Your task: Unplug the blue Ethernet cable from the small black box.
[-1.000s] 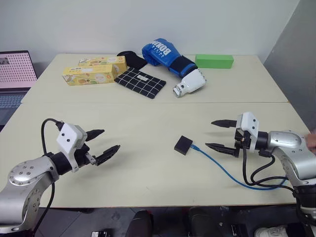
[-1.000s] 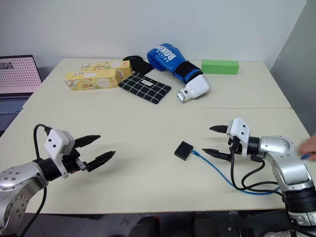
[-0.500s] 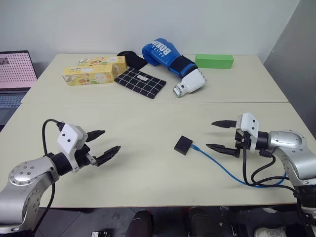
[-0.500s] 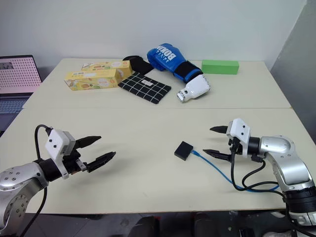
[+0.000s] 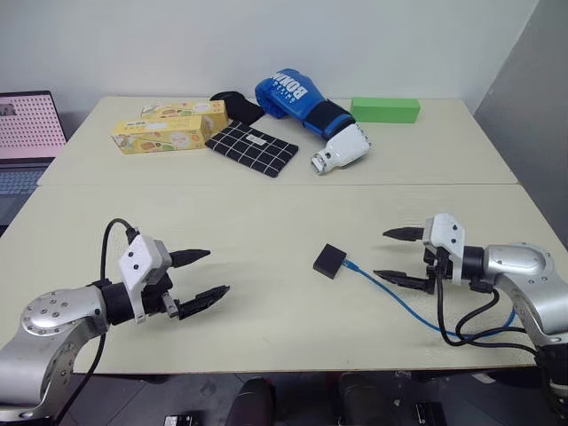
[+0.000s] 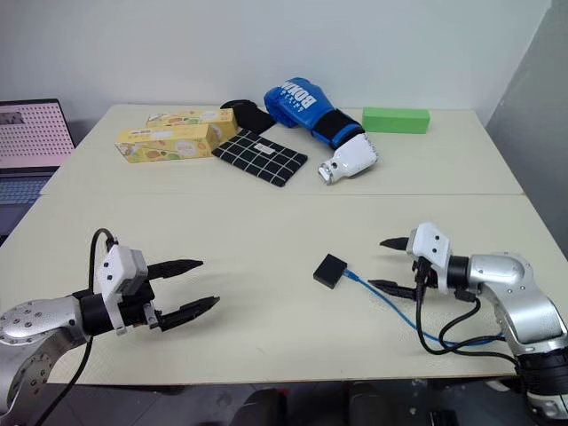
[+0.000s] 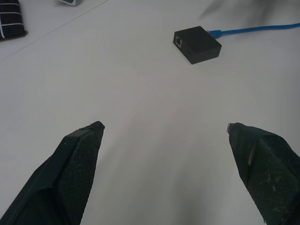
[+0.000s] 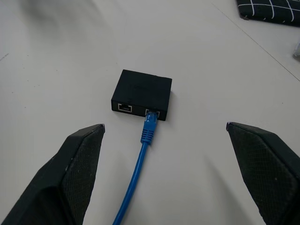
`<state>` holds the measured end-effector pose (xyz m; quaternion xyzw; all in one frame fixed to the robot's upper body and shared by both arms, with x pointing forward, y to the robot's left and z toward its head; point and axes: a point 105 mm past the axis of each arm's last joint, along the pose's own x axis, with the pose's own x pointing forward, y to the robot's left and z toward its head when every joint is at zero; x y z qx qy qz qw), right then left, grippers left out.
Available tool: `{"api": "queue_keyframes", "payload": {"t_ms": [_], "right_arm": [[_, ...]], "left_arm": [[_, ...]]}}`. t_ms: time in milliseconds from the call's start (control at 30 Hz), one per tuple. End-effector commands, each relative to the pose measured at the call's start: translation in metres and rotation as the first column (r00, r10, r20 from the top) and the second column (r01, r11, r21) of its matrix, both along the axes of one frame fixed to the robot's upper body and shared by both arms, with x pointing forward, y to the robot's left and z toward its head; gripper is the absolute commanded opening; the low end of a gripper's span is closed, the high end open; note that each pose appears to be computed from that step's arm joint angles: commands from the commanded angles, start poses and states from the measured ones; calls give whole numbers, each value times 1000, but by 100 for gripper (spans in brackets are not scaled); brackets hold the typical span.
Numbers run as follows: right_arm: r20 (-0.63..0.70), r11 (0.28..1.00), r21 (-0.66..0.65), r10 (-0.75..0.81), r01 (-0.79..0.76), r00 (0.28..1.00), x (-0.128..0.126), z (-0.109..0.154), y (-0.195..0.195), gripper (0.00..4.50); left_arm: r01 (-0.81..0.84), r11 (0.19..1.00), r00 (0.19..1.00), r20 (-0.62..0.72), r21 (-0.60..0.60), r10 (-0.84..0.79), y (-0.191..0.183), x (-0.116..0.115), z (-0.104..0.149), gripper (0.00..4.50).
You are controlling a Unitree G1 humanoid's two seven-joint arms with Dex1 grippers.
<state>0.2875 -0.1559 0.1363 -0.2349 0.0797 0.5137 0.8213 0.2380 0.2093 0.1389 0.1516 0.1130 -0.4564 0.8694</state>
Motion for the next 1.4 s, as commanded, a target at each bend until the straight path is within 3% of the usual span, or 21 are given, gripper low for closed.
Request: {"api": "queue_keyframes", "payload": {"t_ms": [33, 333, 433, 800, 867, 967, 1133, 1233, 1300, 1400], "right_arm": [[-7, 1000, -13, -16, 16, 1000, -3, -10, 15, 441], [-34, 990, -31, -140, 139, 990, 22, -48, 29, 441], [-40, 986, -42, -160, 159, 986, 29, -54, 30, 397], [-11, 994, -93, -54, 52, 999, 29, -49, 42, 130], [29, 995, -97, -25, 28, 999, 31, -40, 47, 68], [104, 994, -103, 44, -34, 994, 34, -20, 56, 20], [252, 979, -140, 177, -146, 951, 36, 13, 75, 19], [371, 946, -228, 305, -232, 877, 33, 30, 89, 19], [459, 901, -333, 412, -277, 787, 30, 40, 98, 19], [518, 865, -396, 487, -307, 703, 27, 48, 109, 19]], "left_arm": [[114, 993, 993, -18, 9, -114, -14, -11, 4, 450], [169, 986, 985, -27, 0, -169, -27, -8, 6, 450], [176, 984, 984, -32, -1, -175, -30, -7, 5, 450], [96, 995, 992, -73, -32, -98, -28, 3, -3, 450], [64, 995, 993, -94, -76, -71, -29, 6, -4, 450], [12, 982, 988, -146, -188, -40, -31, 9, -2, 450], [-33, 941, 967, -249, -337, -55, -39, 9, 2, 450], [-56, 903, 952, -295, -425, -80, -45, 9, 7, 450], [-83, 860, 947, -308, -504, -90, -48, 14, 15, 450], [-119, 810, 941, -326, -574, -93, -53, 21, 20, 450]]}}
